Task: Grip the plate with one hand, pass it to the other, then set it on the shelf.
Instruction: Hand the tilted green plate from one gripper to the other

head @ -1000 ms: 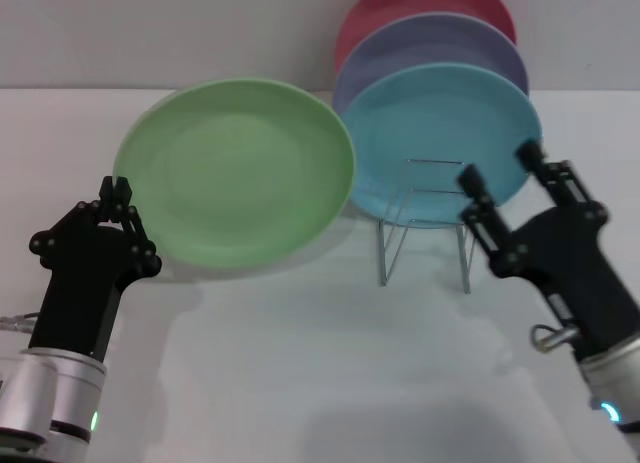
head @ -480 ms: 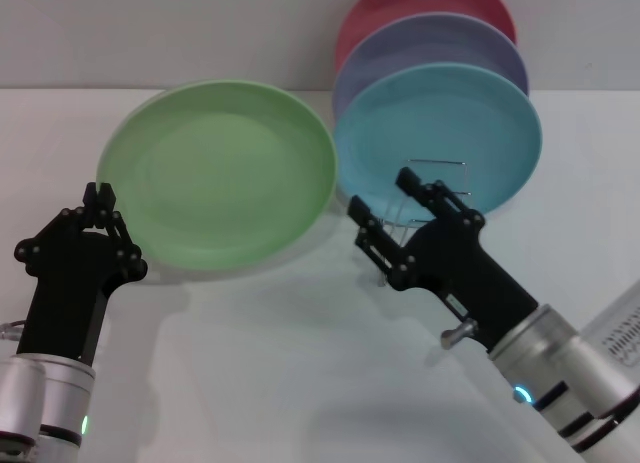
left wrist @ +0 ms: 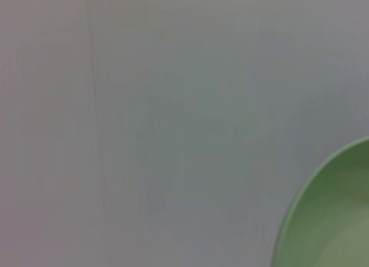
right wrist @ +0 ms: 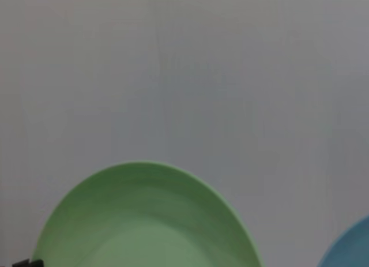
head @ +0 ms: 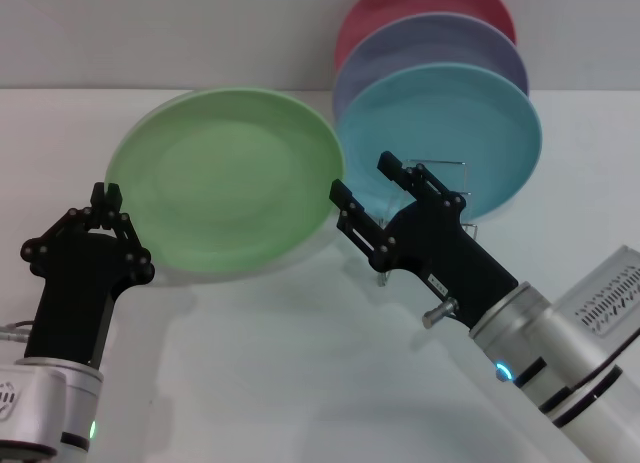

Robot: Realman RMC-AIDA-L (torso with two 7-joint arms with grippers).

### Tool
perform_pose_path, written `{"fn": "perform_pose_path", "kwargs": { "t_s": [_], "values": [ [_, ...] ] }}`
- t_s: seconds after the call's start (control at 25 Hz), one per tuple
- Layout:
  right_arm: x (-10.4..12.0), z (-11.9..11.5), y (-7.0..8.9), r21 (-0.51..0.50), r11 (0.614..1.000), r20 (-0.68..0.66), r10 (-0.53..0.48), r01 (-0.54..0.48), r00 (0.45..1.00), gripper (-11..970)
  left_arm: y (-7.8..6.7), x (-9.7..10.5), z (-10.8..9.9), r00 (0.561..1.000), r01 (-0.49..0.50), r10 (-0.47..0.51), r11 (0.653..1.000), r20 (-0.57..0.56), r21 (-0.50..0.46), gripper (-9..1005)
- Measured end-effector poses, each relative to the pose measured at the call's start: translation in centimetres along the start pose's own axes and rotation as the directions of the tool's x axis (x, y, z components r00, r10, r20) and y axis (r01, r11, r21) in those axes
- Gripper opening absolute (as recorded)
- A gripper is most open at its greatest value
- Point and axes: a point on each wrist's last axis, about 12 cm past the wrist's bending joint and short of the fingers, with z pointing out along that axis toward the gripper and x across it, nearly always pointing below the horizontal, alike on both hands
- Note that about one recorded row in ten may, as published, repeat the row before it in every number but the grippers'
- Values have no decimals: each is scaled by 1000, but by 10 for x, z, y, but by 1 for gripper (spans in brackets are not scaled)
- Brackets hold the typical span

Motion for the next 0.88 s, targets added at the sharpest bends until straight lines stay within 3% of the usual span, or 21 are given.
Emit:
{"fn": "perform_pose_path", "kwargs": {
  "t_s": [0.88],
  "values": [
    [0,21,-3,-27,999,-56,-45,43,997,652,-9,-5,-5,996,-84,84,996,-12,-37,30]
  ]
}}
